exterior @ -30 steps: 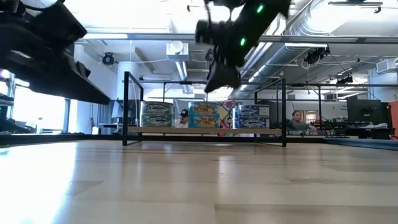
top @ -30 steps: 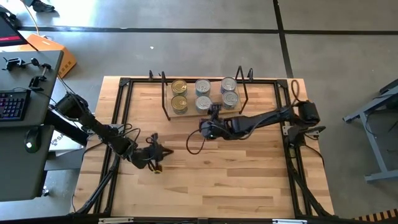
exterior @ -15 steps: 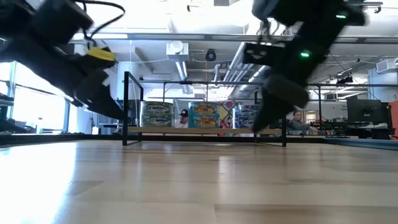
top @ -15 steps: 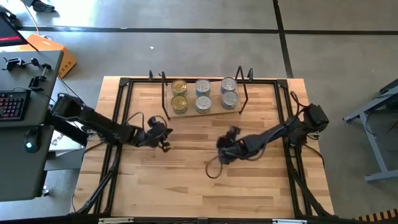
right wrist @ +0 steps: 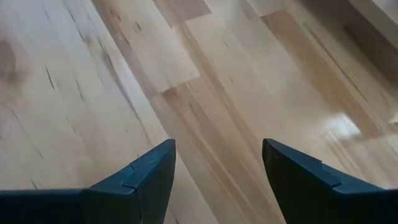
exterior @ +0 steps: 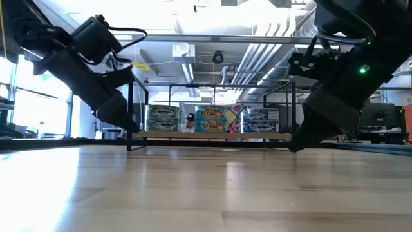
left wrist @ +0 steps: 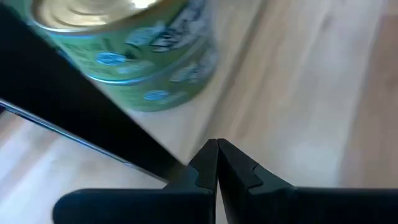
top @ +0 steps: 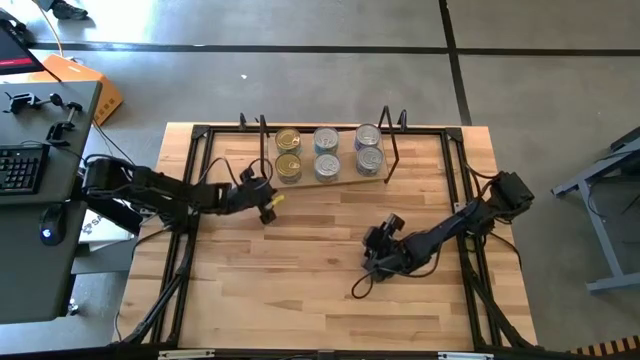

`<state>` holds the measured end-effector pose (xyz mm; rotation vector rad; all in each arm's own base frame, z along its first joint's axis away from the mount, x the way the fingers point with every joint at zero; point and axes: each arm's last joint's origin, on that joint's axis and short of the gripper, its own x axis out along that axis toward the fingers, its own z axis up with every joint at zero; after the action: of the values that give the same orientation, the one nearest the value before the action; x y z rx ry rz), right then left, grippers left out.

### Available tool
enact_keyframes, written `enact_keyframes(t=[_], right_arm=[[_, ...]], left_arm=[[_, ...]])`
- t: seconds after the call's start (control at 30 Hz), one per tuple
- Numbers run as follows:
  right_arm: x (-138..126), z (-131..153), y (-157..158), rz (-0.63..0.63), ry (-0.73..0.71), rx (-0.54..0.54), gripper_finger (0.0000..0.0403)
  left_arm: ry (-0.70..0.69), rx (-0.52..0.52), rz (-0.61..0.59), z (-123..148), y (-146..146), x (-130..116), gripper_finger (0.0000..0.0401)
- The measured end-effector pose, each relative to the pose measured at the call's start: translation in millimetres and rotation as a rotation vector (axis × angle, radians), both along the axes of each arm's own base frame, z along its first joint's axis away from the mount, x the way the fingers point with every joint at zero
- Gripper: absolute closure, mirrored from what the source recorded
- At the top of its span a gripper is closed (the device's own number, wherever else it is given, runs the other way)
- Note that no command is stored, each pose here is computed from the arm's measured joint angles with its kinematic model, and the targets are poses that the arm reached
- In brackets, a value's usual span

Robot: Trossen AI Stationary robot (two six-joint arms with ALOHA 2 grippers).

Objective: Stack canned seafood by type on shelf
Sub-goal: Adjust the shelf, then return to Home Position

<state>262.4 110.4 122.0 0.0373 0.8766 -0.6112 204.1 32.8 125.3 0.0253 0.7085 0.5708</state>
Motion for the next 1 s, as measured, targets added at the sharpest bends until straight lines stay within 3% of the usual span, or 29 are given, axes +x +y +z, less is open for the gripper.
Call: enact_keyframes(t=[0.37,0.57,0.8,1.0], right_arm=[[1.0,1.0,-1.0,-0.014,-0.027,-0.037,0.0169],[1.1,1.1,-1.1,-0.014,-0.027,-0.037,0.0169],[-3.1,0.4,2.9,0.014,0.006,-0.051,0.0169],[-26.4,-2.0,5.2,-0.072,0.115,-0.053,0.0169]], left_arm=[[0.076,0.077,0.006,0.3,26.8,-5.2,0.0401],[0.051,0.097,-0.013,3.7,35.3,-4.3,0.0401],[0.033,0.030,-0.048,2.1,30.5,-3.3,0.0401],[0.060,-0.138,-0.008,-7.4,7.5,-6.8,0.0401]])
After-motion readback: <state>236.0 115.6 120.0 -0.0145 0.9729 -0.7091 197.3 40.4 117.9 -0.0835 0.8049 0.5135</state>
